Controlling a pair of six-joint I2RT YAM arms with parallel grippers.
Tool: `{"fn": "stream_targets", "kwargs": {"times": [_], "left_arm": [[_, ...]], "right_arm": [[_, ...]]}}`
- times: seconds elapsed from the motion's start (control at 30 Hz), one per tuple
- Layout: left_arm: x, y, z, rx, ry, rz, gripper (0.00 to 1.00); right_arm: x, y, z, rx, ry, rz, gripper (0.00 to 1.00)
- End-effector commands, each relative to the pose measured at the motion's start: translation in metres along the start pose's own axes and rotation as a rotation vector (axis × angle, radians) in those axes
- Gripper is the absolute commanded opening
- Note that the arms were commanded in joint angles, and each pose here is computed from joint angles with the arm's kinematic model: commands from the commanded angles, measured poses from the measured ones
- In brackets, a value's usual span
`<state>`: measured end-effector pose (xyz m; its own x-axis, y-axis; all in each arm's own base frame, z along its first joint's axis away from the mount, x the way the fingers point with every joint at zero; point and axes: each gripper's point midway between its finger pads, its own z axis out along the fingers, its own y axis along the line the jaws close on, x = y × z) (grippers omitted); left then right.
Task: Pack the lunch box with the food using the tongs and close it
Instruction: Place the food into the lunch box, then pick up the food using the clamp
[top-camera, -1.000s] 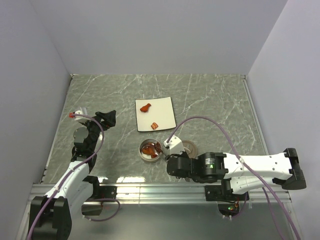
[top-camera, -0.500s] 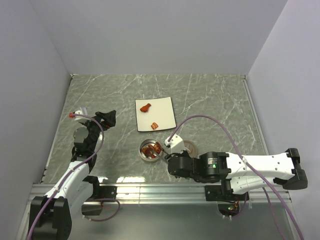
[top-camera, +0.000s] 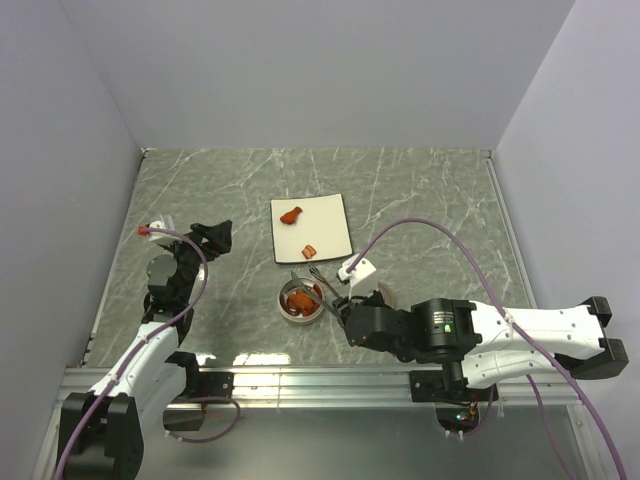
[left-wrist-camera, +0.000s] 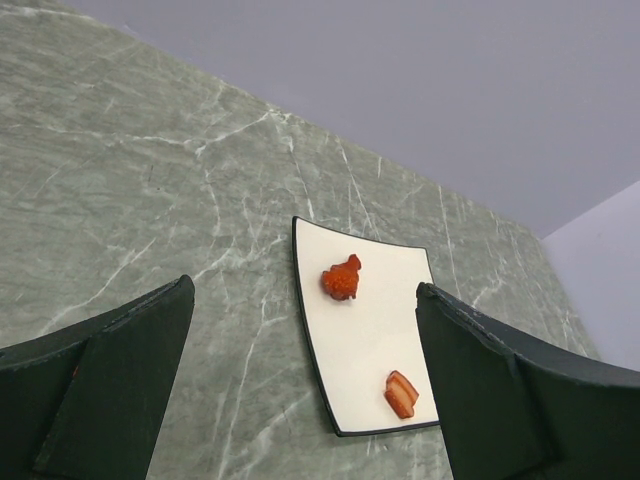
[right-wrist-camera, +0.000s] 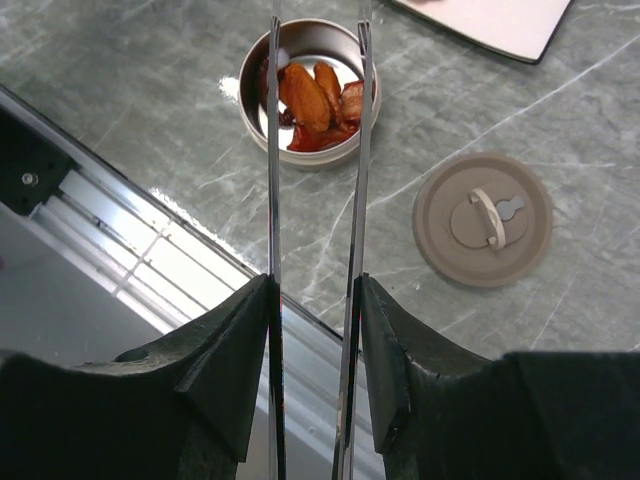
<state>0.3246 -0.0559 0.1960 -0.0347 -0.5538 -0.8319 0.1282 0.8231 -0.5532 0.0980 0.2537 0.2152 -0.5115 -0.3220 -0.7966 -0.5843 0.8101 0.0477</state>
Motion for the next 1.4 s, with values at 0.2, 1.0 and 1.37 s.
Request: {"fn": "stream_targets", "kwargs": {"times": [0.2,1.0,1.37], "left_arm": [[-0.007,-0.006,-0.001,0.028,-0.026,-0.002,0.99],[-0.005,-0.005,0.000,0.030,-0.023,-0.004,1.00],[-0.006,-0.005,0.000,0.029,-0.025,-0.004,0.99]], "right_arm": [[-0.047,0.000,-0.005,0.026,-0.139,0.055,0.50],[-0.108,-0.031,0.147,0.085,-0.079,0.172,0.51],[-0.112,-0.051,0.198,0.180,-0.023,0.223,0.52]]}}
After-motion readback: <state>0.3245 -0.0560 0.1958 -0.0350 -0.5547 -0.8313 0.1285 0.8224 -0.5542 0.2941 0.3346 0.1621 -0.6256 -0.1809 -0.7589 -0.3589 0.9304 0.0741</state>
